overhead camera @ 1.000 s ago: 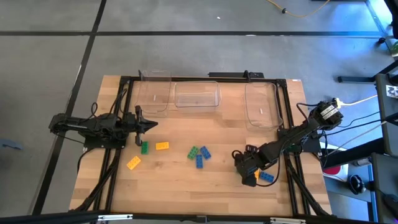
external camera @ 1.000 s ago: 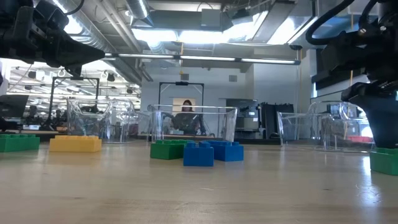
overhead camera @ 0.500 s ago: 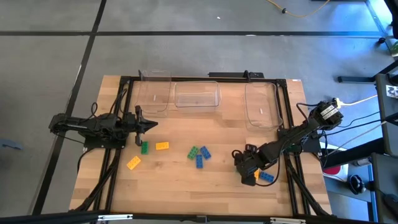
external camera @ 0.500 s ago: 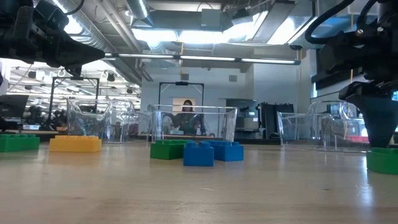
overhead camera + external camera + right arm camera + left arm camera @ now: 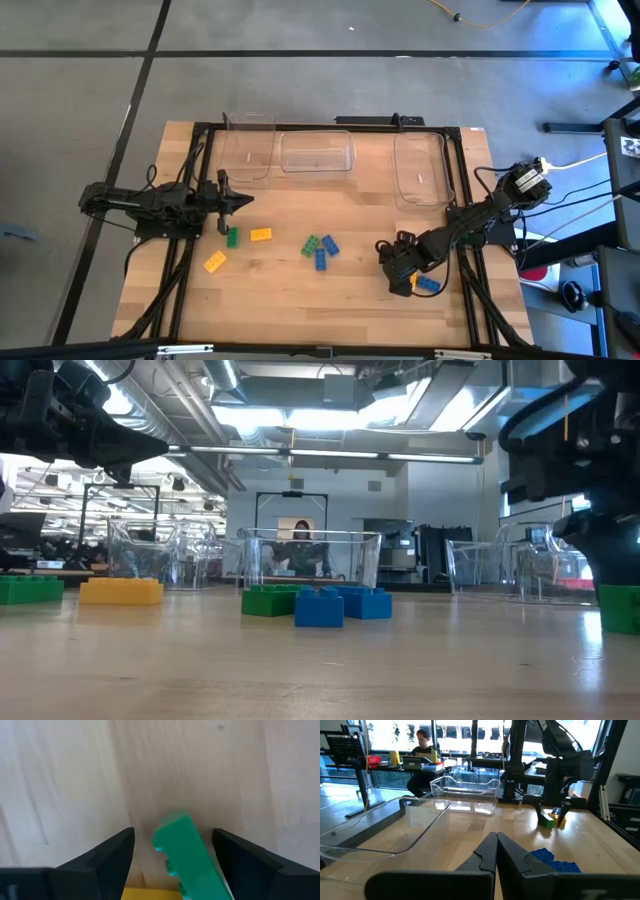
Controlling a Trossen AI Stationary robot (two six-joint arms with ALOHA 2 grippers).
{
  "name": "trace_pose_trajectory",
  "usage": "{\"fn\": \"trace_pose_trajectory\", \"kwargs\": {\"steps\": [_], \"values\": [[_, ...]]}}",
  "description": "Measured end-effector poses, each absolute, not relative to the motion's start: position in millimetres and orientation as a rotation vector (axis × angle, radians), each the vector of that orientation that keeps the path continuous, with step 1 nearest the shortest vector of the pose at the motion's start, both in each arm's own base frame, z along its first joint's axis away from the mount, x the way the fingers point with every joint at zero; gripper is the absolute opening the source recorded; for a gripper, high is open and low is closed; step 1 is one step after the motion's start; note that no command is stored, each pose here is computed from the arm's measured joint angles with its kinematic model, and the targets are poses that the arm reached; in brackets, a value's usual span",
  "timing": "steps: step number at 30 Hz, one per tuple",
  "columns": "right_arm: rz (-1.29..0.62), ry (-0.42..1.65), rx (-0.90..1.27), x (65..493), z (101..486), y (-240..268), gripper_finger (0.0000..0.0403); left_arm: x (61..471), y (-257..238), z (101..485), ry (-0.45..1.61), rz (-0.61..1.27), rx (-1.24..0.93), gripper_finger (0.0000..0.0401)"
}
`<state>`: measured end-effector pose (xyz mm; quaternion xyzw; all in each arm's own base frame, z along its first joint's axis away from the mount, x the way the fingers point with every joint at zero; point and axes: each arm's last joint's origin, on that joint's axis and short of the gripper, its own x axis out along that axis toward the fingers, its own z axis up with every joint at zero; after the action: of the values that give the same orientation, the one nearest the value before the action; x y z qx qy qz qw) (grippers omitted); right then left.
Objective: Sort & place blocks by color
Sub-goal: Put the right green game piece into the right transparent bin
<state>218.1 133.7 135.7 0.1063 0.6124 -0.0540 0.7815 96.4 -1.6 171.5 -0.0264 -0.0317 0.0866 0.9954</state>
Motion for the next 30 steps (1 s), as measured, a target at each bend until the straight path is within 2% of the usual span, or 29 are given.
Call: {"fn": "trace_pose_trajectory", "kwargs": {"steps": [23,30], "values": [[-0.011,1.364,0.125,216.0,135.6,133.3,0.0274,96.4,-1.5,171.5,-0.064,0.174,-0.053,0.0],[-0.012,1.368,0.123,215.7,135.5,133.1,0.0253,96.4,-1.5,171.5,-0.064,0.174,-0.053,0.0]]}}
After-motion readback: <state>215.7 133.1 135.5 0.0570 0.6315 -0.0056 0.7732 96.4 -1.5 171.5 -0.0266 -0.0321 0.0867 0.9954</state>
